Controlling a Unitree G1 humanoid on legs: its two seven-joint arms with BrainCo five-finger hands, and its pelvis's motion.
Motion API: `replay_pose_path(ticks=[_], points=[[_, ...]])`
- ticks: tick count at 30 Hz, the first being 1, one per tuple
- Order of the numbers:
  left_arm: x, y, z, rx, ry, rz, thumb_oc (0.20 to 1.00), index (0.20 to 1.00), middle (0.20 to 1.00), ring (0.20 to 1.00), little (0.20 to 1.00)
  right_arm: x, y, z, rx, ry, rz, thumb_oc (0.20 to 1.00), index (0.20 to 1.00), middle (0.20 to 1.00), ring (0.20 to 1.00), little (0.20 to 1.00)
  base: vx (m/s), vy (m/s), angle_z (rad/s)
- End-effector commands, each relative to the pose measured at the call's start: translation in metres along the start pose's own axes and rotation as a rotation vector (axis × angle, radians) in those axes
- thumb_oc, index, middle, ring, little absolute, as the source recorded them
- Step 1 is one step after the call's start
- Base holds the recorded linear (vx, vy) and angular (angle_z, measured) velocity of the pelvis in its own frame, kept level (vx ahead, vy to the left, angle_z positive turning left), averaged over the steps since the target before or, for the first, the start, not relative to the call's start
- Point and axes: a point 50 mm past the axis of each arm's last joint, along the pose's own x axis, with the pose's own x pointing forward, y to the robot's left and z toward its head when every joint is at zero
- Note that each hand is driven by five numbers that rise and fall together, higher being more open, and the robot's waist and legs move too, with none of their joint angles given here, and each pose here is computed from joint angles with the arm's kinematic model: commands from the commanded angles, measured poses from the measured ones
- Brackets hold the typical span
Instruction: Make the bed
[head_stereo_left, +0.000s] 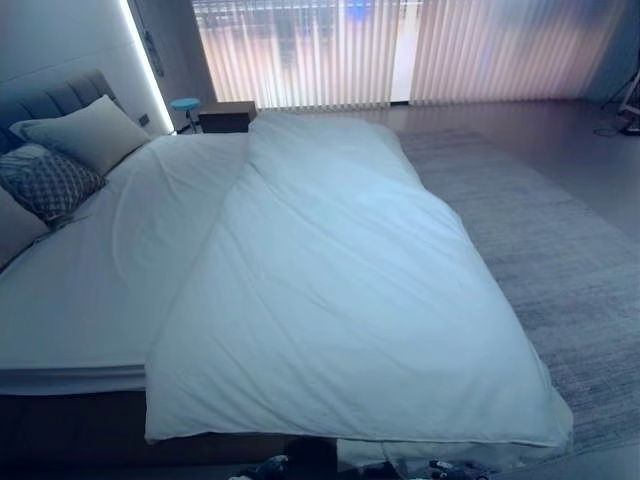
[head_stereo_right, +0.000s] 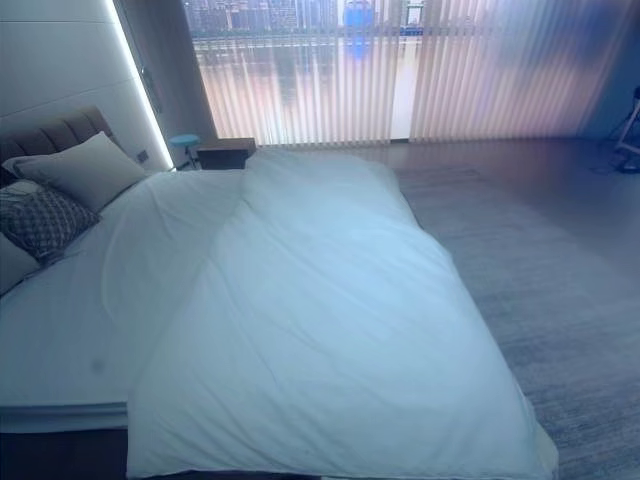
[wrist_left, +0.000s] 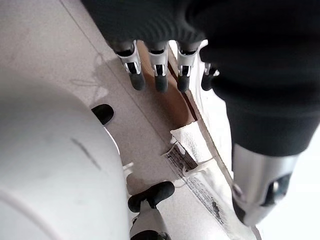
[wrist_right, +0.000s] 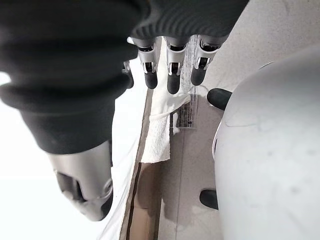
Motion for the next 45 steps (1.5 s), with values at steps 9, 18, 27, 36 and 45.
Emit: replay_pose_path(ticks=[9,18,27,36,45], points=[[0.003,0.015,0.030,-0.180,-0.085,0.076,1.000,1.000,1.000,1.000,1.000,0.005,0.010,0.034,0.081,-0.114,0.018,1.000,1.000,1.000,1.000,1.000,-0.03,-0.002,-0.01],[-0.004,0.046,0.107,-0.483,-0.372,0.160,1.000,1.000,1.000,1.000,1.000,0.002,0.005,0.098,0.141,-0.355,0.002,1.000,1.000,1.000,1.000,1.000,-0.19,-0.032,-0.14],[-0.026,0.077,0.186,-0.955,-0.626,0.159,1.000,1.000,1.000,1.000,1.000,-0.014,0.002,0.164,0.202,-0.585,0.009,1.000,1.000,1.000,1.000,1.000,-0.15,-0.016,-0.01],[-0.045,0.100,0.212,-1.304,-0.767,0.196,1.000,1.000,1.000,1.000,1.000,-0.024,0.006,0.183,0.222,-0.669,0.035,1.000,1.000,1.000,1.000,1.000,-0.04,0.000,0.03],[-0.061,0.117,0.225,-1.628,-0.877,0.195,1.000,1.000,1.000,1.000,1.000,-0.034,0.014,0.198,0.223,-0.754,0.064,1.000,1.000,1.000,1.000,1.000,0.00,0.005,0.03]])
